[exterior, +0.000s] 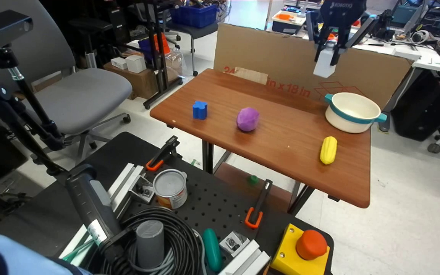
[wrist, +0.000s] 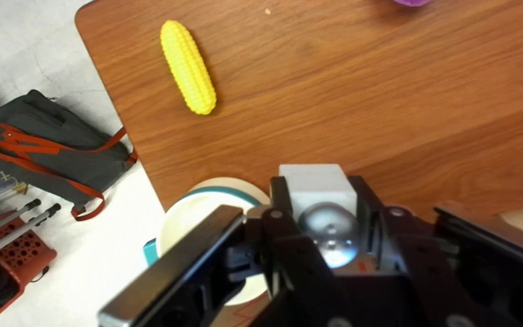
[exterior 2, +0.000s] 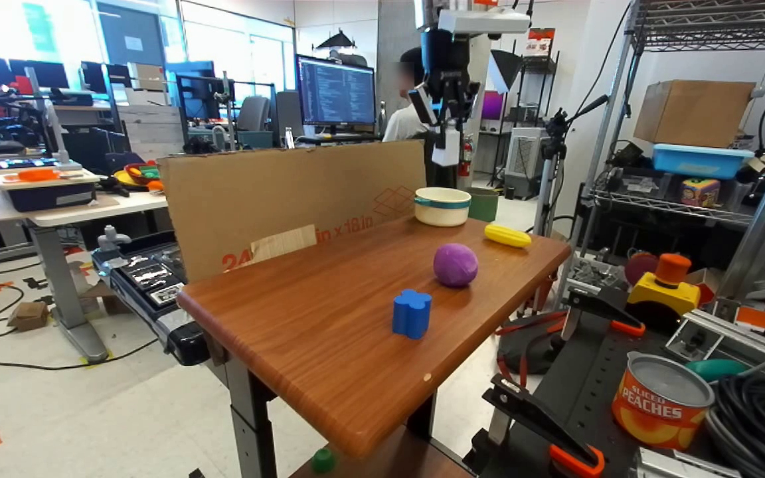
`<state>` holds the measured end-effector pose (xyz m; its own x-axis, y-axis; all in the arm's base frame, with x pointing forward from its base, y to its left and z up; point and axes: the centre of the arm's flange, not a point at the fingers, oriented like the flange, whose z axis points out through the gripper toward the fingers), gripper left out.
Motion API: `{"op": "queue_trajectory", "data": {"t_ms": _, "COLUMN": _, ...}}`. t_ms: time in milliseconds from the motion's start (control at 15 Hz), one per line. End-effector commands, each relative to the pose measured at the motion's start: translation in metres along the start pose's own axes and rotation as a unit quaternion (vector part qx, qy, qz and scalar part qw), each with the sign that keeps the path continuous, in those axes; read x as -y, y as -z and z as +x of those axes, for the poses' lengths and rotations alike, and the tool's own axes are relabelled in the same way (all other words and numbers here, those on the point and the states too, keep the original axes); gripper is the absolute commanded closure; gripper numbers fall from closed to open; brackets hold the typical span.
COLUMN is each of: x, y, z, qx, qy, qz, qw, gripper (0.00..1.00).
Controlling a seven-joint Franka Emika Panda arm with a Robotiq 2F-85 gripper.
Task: Pick up the bottle from the table and put it in the bowl
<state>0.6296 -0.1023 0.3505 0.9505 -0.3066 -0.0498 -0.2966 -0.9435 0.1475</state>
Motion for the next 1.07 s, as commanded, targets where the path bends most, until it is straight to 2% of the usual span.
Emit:
{"op": "queue_trajectory", "data": {"t_ms": 0, "x": -0.036, "y": 0.02, "z": 0.016, "qx": -0.009, "qy": -0.03, "qz": 0.018, "qw": 0.9994, "gripper": 0.89}}
{"op": "queue_trajectory", "data": {"t_ms": 600, "x": -0.091, "y": -0.031, "z": 0.089, "qx": 0.002, "qy": -0.115, "qz": 0.034, "qw": 0.9927, "gripper": 0.89}}
{"op": "queue_trajectory", "data": {"t_ms": 800, "x": -0.097, "y": -0.052, "z": 0.113, "qx": 0.007, "qy": -0.135, "qz": 0.03, "qw": 0.9903, "gripper": 0.89}}
{"op": "queue_trajectory", "data": {"t_ms": 1000, "x": -0.096, "y": -0.074, "z": 0.132, "qx": 0.031, "qy": -0.149, "qz": 0.026, "qw": 0.988, "gripper": 0.89}}
